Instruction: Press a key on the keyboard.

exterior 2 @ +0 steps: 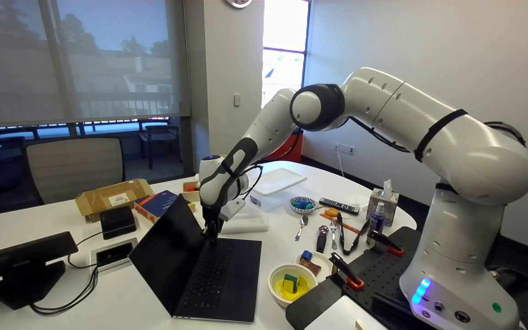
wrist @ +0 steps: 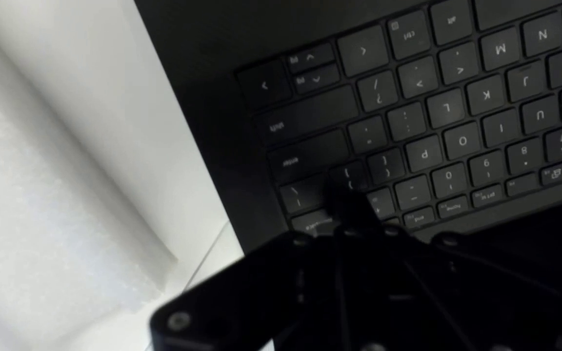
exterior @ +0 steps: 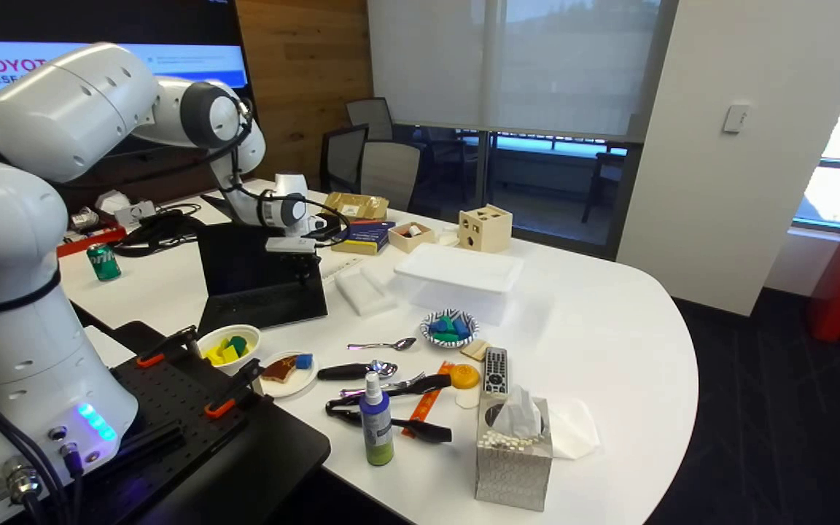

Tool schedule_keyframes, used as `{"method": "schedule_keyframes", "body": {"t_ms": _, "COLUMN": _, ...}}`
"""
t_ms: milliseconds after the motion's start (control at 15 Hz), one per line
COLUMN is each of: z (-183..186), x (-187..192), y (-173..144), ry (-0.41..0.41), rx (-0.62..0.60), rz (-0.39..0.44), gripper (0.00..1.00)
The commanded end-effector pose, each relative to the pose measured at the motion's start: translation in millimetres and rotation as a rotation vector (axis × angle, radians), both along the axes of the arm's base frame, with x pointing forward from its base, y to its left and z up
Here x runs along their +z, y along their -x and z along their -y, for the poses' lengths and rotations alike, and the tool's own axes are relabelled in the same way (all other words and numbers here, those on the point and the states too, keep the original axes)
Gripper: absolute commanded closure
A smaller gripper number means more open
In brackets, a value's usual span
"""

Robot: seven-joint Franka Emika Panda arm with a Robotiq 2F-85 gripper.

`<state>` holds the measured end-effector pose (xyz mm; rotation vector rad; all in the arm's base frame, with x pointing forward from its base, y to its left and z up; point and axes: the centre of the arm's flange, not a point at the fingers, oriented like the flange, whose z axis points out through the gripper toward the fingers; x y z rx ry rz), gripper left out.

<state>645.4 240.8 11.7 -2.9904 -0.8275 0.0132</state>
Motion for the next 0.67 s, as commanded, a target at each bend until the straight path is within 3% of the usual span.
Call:
{"method": "schedule_keyframes", "body": {"t_ms": 0, "z": -2, "x": -8, "y": -15, "ry": -0.008, "rx": 0.051, "rz": -0.030, "gripper": 1.00}}
{"method": "schedule_keyframes", "body": {"t_ms": 600, "z": -3, "x": -14, "y": -16, "ry": -0.001, "rx": 0.086, "rz": -0.081, "gripper": 1.00}}
